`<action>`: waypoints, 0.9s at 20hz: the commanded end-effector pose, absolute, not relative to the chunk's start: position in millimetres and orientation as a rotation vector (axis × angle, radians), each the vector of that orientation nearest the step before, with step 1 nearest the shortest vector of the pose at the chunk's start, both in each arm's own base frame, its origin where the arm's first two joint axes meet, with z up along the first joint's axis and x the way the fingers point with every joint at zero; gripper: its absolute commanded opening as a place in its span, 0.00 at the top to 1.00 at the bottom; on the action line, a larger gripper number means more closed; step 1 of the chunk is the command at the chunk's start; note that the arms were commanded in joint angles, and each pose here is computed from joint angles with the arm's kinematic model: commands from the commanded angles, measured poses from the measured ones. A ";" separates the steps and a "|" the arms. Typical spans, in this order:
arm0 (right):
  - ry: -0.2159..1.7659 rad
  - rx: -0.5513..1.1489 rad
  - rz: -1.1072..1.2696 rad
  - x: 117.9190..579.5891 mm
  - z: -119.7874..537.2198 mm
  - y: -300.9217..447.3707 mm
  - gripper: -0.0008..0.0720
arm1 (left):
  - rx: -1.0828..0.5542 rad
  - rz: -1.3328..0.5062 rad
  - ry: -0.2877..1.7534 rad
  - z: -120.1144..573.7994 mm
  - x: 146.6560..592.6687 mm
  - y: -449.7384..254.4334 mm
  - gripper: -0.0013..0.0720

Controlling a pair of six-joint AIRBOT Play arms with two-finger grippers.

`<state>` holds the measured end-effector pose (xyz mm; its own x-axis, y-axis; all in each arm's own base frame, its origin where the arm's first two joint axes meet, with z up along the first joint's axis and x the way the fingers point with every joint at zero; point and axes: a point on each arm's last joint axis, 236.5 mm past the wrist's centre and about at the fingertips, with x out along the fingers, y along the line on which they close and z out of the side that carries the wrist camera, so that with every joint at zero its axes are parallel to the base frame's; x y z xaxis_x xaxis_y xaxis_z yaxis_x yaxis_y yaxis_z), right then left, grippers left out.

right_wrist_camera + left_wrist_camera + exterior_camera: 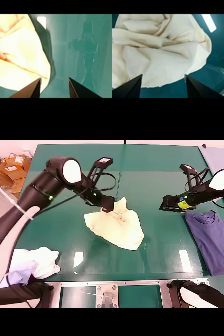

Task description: Fold the shirts.

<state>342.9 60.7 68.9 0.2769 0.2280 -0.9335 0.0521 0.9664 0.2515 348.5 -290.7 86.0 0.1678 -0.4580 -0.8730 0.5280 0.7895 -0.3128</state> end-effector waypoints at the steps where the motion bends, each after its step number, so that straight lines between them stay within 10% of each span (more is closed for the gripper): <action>1: 1.309 0.286 0.089 348.9 62.7 47.9 0.43 | -0.007 -0.627 1.294 69.9 368.2 -249.8 0.17; 3: 1.321 0.293 0.079 360.0 47.6 46.0 0.43 | -0.079 -0.559 1.314 57.7 381.6 -223.6 0.02; 12: 1.331 0.551 0.396 431.6 -44.4 151.2 0.28 | -0.418 -0.684 1.409 -54.0 345.6 -285.1 0.05; 16: 1.356 0.564 0.491 454.4 -63.0 201.9 0.28 | -0.339 -0.756 1.478 -71.5 318.8 -302.9 0.93; 18: 1.339 0.544 0.530 468.5 -62.4 221.7 0.28 | -0.339 -0.761 1.488 -68.7 317.7 -299.7 0.96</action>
<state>450.6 187.1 -56.2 0.1598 0.5971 -0.7861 -0.0040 0.7967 0.6044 327.0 -294.3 -65.2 -0.0539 -0.6282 -0.7762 0.2352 0.7475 -0.6213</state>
